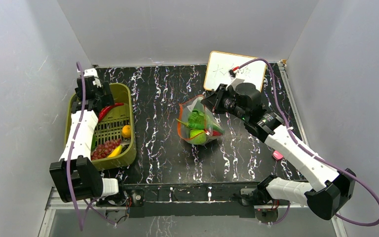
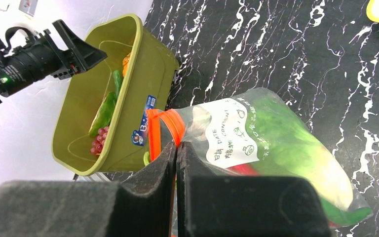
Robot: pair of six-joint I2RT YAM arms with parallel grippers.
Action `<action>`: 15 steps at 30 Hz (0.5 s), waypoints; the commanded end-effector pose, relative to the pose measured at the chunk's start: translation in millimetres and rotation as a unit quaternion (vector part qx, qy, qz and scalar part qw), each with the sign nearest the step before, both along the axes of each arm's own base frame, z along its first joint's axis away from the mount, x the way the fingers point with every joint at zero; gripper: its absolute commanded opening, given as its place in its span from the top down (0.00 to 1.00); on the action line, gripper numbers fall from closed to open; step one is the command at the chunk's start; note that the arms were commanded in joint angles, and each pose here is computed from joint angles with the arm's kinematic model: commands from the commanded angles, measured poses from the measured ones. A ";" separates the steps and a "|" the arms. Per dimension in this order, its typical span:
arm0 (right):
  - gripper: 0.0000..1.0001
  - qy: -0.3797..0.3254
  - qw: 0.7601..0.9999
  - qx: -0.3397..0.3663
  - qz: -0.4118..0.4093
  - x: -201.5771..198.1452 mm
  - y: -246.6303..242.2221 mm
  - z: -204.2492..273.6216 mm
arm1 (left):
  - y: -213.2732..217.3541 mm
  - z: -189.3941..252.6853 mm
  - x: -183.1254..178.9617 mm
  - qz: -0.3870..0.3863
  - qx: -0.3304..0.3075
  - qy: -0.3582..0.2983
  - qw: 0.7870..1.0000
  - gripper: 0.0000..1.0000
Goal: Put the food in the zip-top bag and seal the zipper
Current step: Pick up the fake vegetable from the bin.
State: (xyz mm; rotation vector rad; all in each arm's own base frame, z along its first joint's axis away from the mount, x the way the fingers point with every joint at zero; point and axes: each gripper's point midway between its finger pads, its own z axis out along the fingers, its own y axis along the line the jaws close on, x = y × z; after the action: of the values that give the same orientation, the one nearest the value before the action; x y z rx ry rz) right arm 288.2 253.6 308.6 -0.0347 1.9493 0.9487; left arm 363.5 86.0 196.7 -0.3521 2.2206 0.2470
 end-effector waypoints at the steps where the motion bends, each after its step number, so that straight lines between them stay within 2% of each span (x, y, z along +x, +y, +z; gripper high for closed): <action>1: 1.00 -0.044 0.999 0.018 0.004 -0.5 -0.6 33.5 | 24.2 -4.9 -5.9 -0.051 0.104 0.023 0.993 0.25; 9: 1.00 -0.037 0.999 0.015 0.002 -0.1 -0.9 37.8 | 39.1 -35.7 -1.4 -0.131 0.202 0.085 0.967 0.26; 15: 1.00 -0.034 0.999 -0.009 -0.019 7.3 -7.3 42.3 | 45.4 -63.1 9.5 -0.150 0.209 0.116 0.959 0.31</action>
State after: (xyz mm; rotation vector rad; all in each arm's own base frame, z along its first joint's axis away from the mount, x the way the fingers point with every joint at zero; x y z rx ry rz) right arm 285.2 247.1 298.4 -0.0384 2.0268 0.8863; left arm 365.7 119.4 135.0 0.1846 2.3523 0.5411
